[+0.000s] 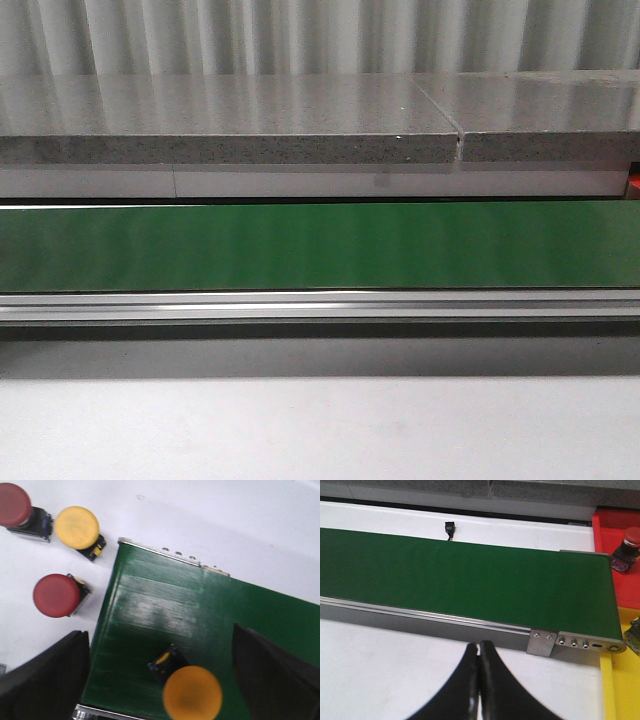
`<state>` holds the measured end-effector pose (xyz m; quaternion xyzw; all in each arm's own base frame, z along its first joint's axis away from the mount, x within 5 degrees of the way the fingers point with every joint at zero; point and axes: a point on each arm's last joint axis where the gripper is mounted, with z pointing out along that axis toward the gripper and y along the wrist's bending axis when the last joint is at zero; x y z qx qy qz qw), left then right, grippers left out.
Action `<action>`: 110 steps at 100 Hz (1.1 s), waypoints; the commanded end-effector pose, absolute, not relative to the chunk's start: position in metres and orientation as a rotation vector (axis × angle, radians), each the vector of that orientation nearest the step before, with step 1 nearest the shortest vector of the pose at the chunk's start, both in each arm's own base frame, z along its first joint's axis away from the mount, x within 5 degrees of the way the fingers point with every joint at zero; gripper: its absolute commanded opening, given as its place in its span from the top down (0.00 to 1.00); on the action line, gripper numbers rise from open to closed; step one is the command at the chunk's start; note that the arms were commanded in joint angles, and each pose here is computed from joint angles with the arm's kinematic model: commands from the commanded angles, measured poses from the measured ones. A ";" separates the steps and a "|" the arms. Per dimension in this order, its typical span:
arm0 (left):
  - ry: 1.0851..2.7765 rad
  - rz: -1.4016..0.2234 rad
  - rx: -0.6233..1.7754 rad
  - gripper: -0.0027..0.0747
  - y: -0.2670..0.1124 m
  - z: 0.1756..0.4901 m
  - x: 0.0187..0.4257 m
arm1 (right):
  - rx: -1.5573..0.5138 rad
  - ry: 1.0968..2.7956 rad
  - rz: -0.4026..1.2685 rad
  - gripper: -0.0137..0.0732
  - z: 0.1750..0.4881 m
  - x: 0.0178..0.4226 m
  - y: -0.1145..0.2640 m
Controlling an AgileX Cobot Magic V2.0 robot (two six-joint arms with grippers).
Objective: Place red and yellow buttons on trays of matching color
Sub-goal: 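Set the yellow button on the belt and open the left gripper, then grasp a red button from the cluster with the left gripper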
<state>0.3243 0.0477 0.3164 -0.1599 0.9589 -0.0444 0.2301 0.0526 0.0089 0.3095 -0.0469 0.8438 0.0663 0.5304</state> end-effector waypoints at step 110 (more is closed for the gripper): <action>2.776 -0.231 -0.931 0.23 0.132 0.255 0.360 | -0.118 1.934 0.159 0.92 0.321 0.055 0.009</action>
